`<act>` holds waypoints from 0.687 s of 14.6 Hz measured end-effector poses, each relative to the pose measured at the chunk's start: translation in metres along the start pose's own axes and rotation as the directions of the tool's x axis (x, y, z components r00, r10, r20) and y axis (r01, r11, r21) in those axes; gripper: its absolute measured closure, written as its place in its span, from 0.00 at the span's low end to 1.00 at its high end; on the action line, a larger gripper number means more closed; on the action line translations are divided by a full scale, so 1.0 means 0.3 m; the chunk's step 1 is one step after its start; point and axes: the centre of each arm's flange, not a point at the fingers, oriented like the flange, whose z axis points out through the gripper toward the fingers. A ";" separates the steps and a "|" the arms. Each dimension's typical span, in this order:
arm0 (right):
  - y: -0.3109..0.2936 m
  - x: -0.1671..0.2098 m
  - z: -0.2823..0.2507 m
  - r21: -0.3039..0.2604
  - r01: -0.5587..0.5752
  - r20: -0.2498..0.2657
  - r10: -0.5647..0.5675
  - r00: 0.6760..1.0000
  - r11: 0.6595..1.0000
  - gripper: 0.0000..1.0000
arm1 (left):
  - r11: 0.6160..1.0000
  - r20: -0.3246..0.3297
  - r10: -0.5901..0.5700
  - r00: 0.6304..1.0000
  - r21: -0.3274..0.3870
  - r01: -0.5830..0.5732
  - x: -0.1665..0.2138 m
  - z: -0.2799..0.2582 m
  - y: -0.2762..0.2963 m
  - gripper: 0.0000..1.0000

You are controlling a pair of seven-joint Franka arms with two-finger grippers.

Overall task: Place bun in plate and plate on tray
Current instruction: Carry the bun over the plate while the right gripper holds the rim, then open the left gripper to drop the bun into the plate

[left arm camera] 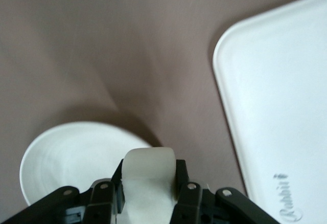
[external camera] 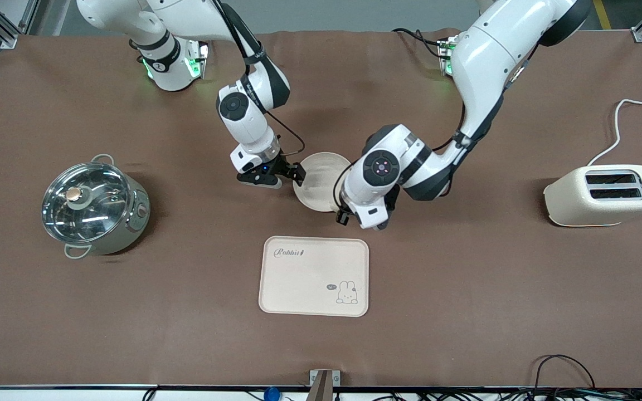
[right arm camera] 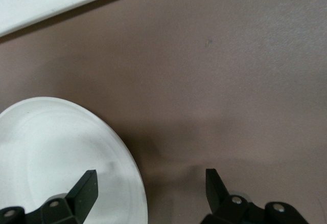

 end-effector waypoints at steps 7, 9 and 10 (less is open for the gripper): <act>-0.011 -0.003 0.026 -0.004 0.005 0.002 -0.005 1.000 1.000 0.48 | 0.995 -0.022 0.015 1.000 0.095 -0.013 -0.132 0.175 -0.136 0.19; -0.012 -0.007 0.032 -0.005 0.007 0.002 -0.007 1.000 1.000 0.63 | 0.996 -0.021 0.019 1.000 0.093 -0.017 -0.150 0.171 -0.141 0.01; -0.014 -0.009 0.035 -0.004 0.009 -0.001 -0.009 1.000 1.000 0.78 | 0.996 -0.022 0.017 1.000 0.087 -0.015 -0.146 0.153 -0.134 0.01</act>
